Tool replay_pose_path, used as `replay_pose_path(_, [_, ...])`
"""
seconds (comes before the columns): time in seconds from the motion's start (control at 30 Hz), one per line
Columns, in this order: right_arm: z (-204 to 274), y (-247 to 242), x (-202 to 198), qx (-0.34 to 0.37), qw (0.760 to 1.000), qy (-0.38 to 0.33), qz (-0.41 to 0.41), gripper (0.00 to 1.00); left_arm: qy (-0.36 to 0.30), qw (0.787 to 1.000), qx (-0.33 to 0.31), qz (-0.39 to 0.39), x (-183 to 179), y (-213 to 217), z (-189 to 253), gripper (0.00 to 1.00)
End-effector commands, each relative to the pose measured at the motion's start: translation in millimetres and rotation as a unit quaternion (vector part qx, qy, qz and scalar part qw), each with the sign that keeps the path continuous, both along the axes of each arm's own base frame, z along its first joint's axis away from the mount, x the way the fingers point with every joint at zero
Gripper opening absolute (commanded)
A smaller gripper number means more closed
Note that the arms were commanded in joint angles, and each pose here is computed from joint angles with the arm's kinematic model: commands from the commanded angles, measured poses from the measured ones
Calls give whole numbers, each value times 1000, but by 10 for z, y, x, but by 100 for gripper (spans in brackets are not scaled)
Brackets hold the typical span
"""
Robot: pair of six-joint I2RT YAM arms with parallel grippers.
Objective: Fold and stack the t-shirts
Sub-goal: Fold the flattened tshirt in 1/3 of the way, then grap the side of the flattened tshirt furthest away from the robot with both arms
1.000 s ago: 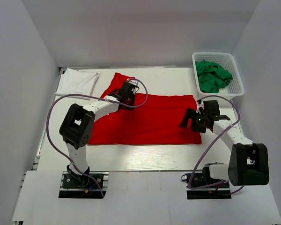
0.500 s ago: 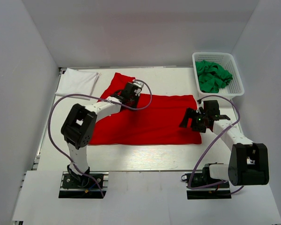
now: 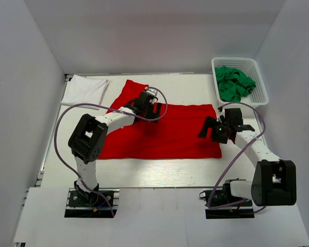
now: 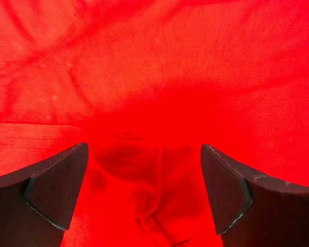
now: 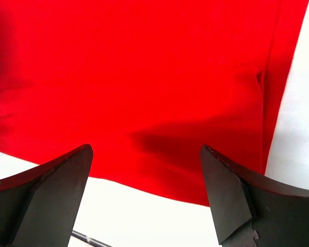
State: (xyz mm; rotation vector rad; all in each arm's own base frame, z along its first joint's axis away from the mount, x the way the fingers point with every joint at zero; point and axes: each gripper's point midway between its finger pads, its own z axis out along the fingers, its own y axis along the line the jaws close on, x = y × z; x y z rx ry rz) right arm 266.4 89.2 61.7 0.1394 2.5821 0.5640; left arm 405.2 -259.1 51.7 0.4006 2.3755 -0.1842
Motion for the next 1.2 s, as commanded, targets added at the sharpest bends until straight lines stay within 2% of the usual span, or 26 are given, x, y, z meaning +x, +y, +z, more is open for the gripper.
replay_pose_path(0.0, [473,31,255,1,998,-70,6,90,-87,991,-79,59,228,11,778,100])
replay_pose_path(0.03, [525,14,293,-2,997,-78,3,90,-99,987,-100,83,310,27,937,100])
replay_pose_path(0.07, [695,11,392,-4,995,-100,1,90,-98,985,-95,103,358,126,976,100])
replay_pose_path(0.17, [797,-71,537,-27,992,-121,-14,90,-116,979,-92,140,590,225,1236,100])
replay_pose_path(0.3, [1017,-112,897,-39,987,-152,-40,90,-88,973,-55,208,954,550,1111,100])
replay_pose_path(0.33, [1041,-65,932,-35,986,-156,-36,90,-106,968,-69,216,1129,565,1270,100])
replay_pose_path(0.37, [1155,-39,1010,-27,984,-169,-38,90,-96,968,-54,227,1268,693,1096,100])
replay_pose_path(0.4, [1137,-23,1097,-27,984,-171,-38,90,-113,964,-72,229,1438,679,1254,100])
replay_pose_path(0.57, [1242,50,1316,-26,982,-185,-34,90,-125,954,-76,263,2075,1008,1137,100])
replay_pose_path(0.73, [1301,103,1382,-18,982,-190,-18,90,-173,953,-106,224,2573,1008,930,100])
replay_pose_path(0.83, [1301,137,1380,-10,982,-189,-8,90,-175,954,-142,197,2787,1029,675,100])
replay_pose_path(0.93, [1278,206,1368,0,984,-179,10,90,-183,952,-170,179,2915,958,619,99])
replay_pose_path(1.03, [1233,220,1349,5,986,-165,16,90,-189,950,-168,184,2954,976,516,92])
replay_pose_path(1.13, [1181,238,1344,9,987,-159,16,90,-187,953,-142,190,2954,1051,310,65])
replay_pose_path(1.17, [1141,228,1339,8,988,-153,13,90,-188,954,-138,188,2954,1055,308,53])
